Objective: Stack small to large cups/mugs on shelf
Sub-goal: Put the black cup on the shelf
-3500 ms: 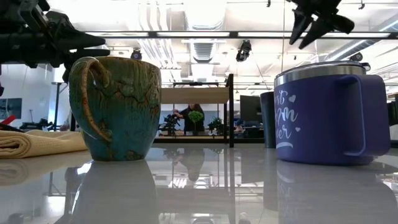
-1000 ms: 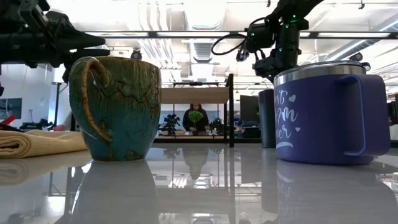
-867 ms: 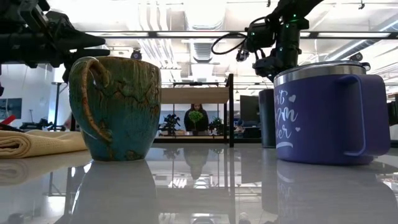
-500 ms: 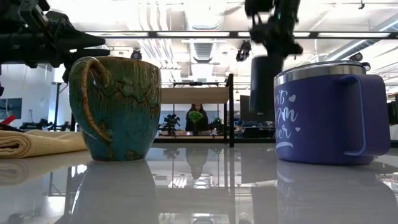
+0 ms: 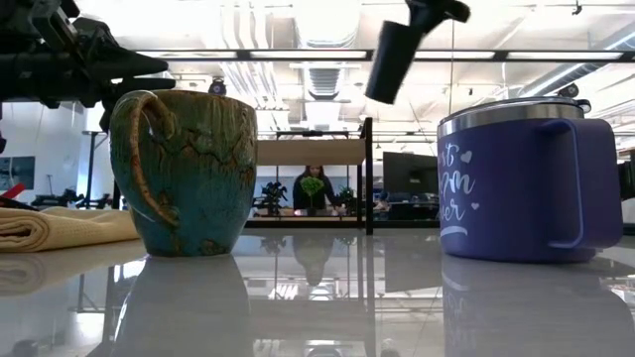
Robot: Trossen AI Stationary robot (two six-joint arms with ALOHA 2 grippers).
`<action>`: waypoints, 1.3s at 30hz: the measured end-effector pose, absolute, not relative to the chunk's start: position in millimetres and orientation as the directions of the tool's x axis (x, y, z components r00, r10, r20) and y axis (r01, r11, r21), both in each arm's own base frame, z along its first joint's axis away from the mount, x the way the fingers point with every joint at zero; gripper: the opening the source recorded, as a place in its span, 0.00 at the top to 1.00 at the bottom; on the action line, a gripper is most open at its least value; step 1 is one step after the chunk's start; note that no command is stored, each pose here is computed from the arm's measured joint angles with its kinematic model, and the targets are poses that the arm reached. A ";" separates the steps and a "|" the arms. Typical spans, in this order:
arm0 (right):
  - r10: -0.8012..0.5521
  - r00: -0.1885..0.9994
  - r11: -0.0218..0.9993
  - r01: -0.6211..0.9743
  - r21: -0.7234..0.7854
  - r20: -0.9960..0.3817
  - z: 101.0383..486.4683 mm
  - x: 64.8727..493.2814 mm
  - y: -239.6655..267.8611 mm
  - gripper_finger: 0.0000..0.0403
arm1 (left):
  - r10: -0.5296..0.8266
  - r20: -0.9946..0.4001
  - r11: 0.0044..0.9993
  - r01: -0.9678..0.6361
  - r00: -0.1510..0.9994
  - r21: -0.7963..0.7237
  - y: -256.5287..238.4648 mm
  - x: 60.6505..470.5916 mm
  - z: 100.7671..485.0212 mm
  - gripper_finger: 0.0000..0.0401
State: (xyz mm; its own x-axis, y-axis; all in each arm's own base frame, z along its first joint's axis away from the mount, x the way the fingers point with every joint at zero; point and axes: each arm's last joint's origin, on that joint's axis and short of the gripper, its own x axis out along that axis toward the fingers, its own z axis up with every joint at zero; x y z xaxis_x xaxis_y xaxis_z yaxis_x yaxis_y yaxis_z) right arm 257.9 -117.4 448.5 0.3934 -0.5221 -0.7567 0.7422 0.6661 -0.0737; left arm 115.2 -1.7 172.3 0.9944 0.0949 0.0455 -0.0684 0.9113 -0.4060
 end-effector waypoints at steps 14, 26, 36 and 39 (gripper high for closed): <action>-0.301 0.370 0.750 0.661 0.021 -0.879 411.5 316.1 -173.2 0.98 | 0.095 0.046 0.911 -0.068 0.994 -0.406 -1.7 115.2 172.4 0.73; -0.325 0.463 0.782 0.622 0.041 -0.824 416.4 334.5 -176.6 0.98 | 0.095 0.047 0.911 -0.068 0.994 -0.406 -1.7 115.2 172.5 0.73; -0.285 0.372 0.747 0.664 0.039 -0.883 398.9 339.0 -178.7 0.98 | 0.095 0.047 0.911 -0.068 0.994 -0.406 -1.7 115.2 172.5 0.73; -0.276 0.361 0.739 0.672 0.043 -0.891 397.6 338.3 -178.3 0.98 | 0.095 0.047 0.911 -0.068 0.994 -0.406 -1.7 115.2 172.5 0.73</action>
State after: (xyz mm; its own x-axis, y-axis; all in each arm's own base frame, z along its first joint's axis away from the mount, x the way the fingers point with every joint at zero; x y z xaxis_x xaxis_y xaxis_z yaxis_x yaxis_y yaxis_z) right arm 338.3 -178.3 397.6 0.3606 -0.2759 -0.8910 0.6723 0.7391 0.0432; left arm 115.2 -1.7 172.5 0.9944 0.0951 0.0471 -0.0680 0.9113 -0.4062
